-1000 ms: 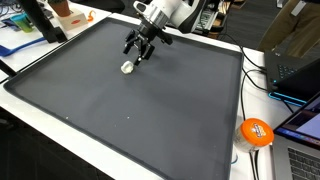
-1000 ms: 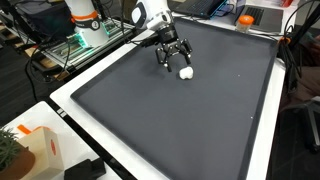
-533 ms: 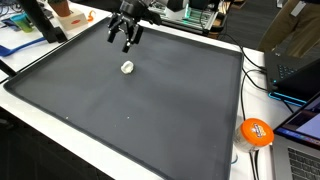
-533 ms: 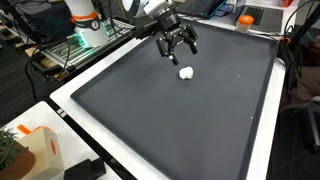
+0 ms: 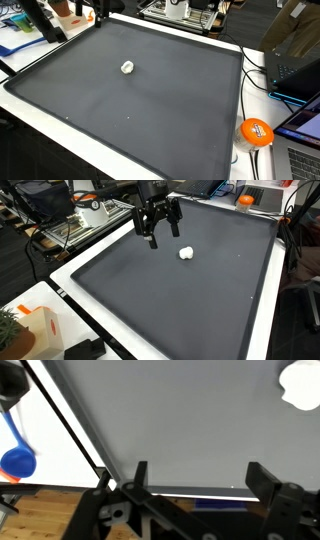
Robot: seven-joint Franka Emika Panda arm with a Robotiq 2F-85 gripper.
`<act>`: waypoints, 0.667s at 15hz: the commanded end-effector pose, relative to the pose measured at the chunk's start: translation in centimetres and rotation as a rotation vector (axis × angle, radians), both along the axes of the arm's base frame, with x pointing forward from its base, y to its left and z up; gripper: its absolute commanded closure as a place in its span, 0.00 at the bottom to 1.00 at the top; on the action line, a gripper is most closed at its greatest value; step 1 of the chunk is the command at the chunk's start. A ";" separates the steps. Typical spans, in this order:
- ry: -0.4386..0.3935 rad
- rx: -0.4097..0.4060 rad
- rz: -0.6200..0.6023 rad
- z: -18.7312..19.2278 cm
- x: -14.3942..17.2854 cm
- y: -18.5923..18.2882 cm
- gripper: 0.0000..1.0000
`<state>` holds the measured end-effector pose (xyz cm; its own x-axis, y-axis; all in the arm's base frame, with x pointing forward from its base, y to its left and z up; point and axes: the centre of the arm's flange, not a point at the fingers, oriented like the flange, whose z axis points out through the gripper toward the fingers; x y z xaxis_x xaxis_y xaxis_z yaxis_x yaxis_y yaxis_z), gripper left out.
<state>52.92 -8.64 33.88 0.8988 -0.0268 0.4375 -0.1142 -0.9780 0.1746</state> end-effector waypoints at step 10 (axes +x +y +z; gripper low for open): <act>0.329 -0.165 0.287 15.4 2.2 8.5 0.00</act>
